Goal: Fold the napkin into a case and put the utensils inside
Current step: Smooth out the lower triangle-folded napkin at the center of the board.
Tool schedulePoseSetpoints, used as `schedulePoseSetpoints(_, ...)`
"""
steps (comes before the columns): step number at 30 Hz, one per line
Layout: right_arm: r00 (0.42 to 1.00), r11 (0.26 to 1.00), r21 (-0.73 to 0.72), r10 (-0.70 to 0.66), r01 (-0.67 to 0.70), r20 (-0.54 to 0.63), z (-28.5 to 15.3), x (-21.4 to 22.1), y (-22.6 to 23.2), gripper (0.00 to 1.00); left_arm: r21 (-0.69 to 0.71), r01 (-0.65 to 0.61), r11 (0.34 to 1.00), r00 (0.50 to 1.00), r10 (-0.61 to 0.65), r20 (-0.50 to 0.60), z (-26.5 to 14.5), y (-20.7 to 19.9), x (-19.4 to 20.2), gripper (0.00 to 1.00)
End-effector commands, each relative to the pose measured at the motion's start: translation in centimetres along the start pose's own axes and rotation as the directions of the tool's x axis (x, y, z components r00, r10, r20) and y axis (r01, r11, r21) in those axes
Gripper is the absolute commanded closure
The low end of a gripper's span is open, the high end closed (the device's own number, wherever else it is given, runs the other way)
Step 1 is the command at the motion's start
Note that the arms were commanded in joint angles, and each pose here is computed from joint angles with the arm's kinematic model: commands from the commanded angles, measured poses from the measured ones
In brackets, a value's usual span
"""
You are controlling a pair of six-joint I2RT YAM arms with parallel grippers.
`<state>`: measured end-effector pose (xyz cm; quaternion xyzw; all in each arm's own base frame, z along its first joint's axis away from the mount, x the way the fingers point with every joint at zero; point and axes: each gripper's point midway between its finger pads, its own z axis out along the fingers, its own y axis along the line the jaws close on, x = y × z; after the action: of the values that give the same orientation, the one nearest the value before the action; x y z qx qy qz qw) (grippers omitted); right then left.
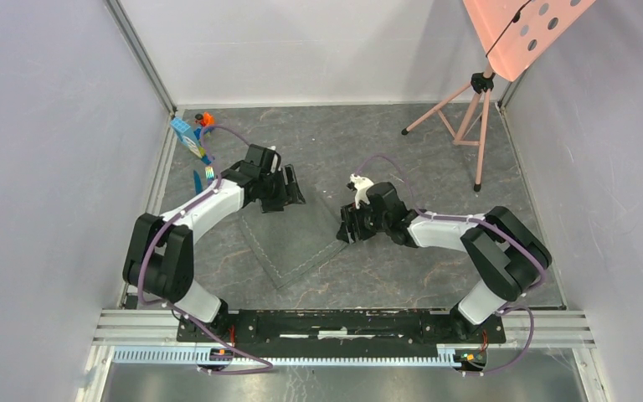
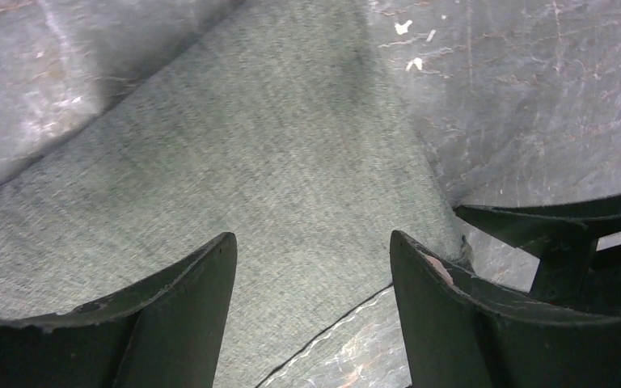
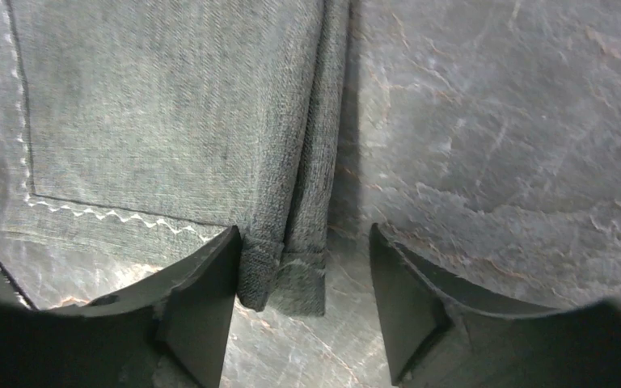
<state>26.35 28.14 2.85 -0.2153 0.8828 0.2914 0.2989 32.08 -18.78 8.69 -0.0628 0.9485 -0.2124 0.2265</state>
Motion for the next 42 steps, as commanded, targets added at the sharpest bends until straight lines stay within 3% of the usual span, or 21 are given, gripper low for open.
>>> schedulePoseSetpoints(1, 1.000, 0.995, 0.099, -0.018, 0.017, 0.006, -0.4, 1.7, -2.5, 0.44, 0.069, 0.070, 0.995, 0.995, -0.074, 0.067, -1.5, -0.3, -1.3, 0.24)
schedulePoseSetpoints(3, 1.000, 0.992, 0.122, 0.005, -0.007, 0.017, -0.6, 2.0, -3.6, 0.57, 0.079, 0.082, 0.993, 0.994, -0.088, 0.069, -1.9, -0.1, -1.1, 0.24)
schedulePoseSetpoints(10, 0.996, 0.988, 0.132, 0.078, -0.082, 0.033, -1.9, 3.2, -6.0, 0.84, 0.101, 0.105, 0.989, 0.992, -0.112, 0.060, -2.5, 0.3, -0.4, 0.24)
schedulePoseSetpoints(15, 0.998, 0.987, 0.152, 0.055, -0.061, 0.043, -3.2, 3.1, -6.9, 0.81, 0.095, 0.128, 0.987, 0.989, -0.134, 0.065, -2.1, 1.2, 0.1, 0.24)
schedulePoseSetpoints(20, 0.999, 0.992, 0.127, -0.010, 0.005, 0.045, -4.1, 0.9, -5.9, 0.44, 0.072, 0.163, 0.984, 0.984, -0.167, 0.064, -1.3, 2.2, 0.2, 0.26)
schedulePoseSetpoints(24, 0.994, 0.995, 0.100, -0.041, 0.030, 0.106, -5.2, -2.3, -4.5, 0.33, -0.006, 0.196, 0.981, 0.975, -0.194, 0.109, -0.5, 4.7, 0.2, 0.26)
schedulePoseSetpoints(28, 0.990, 0.999, 0.006, -0.034, 0.033, 0.139, -4.8, -3.9, -1.8, 0.34, -0.097, 0.214, 0.972, 0.974, -0.204, 0.104, 1.1, 7.1, 0.9, 0.26)
schedulePoseSetpoints(33, 0.989, 0.995, -0.094, 0.038, -0.025, 0.145, -3.1, -2.4, -0.9, 0.53, -0.177, 0.233, 0.956, 0.970, -0.215, 0.113, 2.3, 9.3, 1.9, 0.27)
schedulePoseSetpoints(36, 0.993, 0.997, -0.043, 0.074, -0.071, 0.094, -2.0, 0.3, -2.9, 0.64, -0.144, 0.218, 0.965, 0.974, -0.205, 0.100, 1.8, 8.4, 1.7, 0.32)
schedulePoseSetpoints(42, 0.998, 0.991, 0.113, 0.061, -0.064, 0.030, -2.4, 2.9, -6.3, 0.68, -0.078, 0.207, 0.975, 0.968, -0.193, 0.161, -2.2, 6.1, -0.2, 0.24)
